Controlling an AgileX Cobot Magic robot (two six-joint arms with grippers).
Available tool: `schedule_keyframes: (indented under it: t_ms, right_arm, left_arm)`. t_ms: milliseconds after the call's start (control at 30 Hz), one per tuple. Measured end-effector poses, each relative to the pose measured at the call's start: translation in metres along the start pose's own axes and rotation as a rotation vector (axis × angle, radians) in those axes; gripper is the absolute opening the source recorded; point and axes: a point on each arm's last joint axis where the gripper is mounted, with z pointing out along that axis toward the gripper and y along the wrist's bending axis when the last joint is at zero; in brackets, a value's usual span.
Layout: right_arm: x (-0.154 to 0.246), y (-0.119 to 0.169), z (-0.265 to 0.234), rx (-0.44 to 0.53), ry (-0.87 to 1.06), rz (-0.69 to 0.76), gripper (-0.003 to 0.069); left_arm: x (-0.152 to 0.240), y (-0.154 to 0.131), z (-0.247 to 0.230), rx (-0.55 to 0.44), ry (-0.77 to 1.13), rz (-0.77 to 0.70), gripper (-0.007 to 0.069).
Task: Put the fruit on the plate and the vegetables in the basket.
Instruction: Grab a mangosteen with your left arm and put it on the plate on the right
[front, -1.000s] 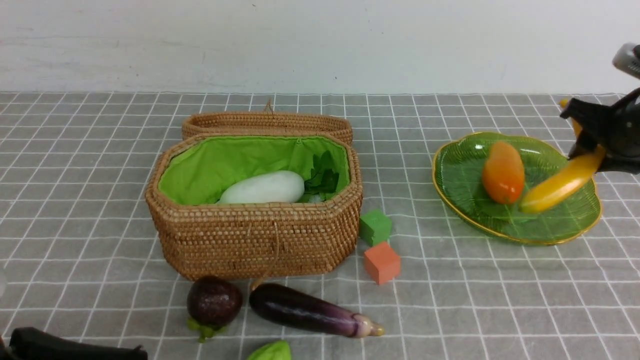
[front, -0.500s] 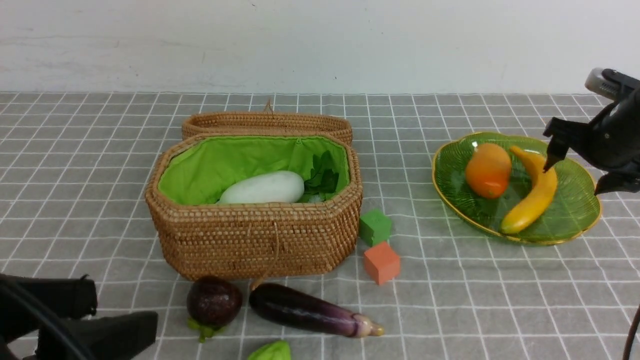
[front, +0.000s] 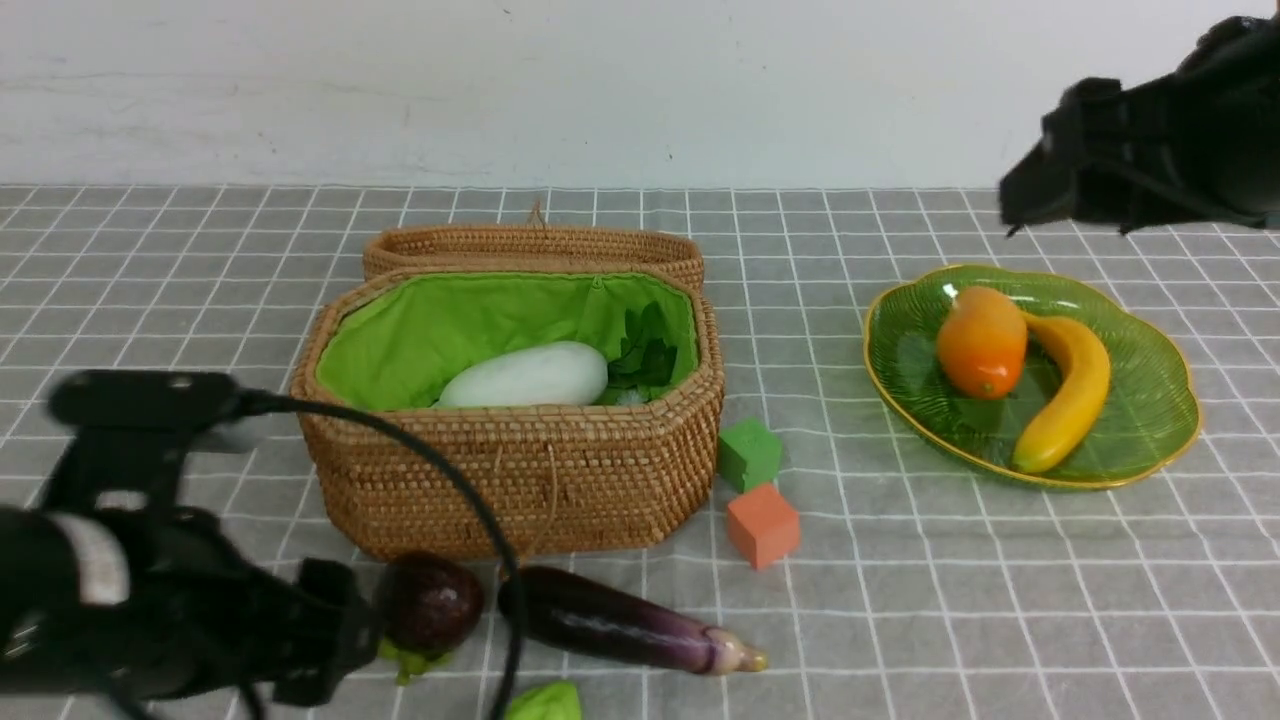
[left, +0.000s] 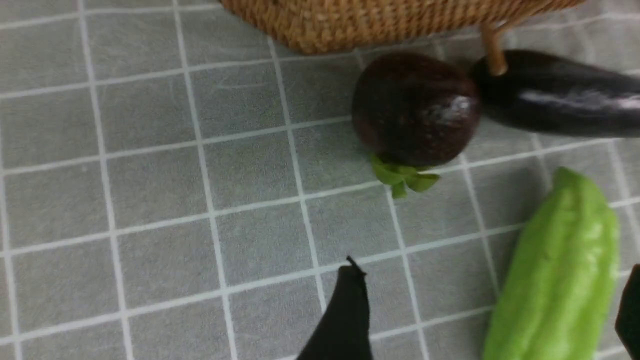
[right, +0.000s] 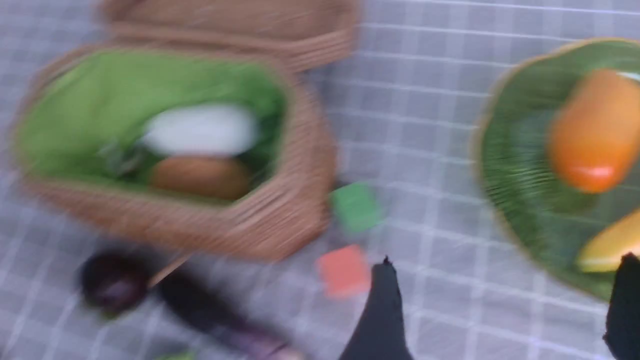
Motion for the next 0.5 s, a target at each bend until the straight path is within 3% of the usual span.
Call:
schedule_keyframes:
  t_ms: [200, 400, 500]
  right_arm:
    - [0.048, 0.035, -0.025, -0.137, 0.073, -0.158, 0.0555]
    - [0.075, 0.038, -0.027, -0.173, 0.160, -0.179, 0.0554]
    - [0.078, 0.039, -0.036, -0.196, 0.156, -0.169, 0.0552]
  left_arm:
    - [-0.023, -0.006, 0.049, -0.023, 0.067, 0.076, 0.0657]
    - [-0.030, -0.009, 0.080, -0.027, 0.092, 0.089, 0.0647]
    - [-0.026, -0.007, 0.097, -0.038, 0.135, 0.092, 0.0607]
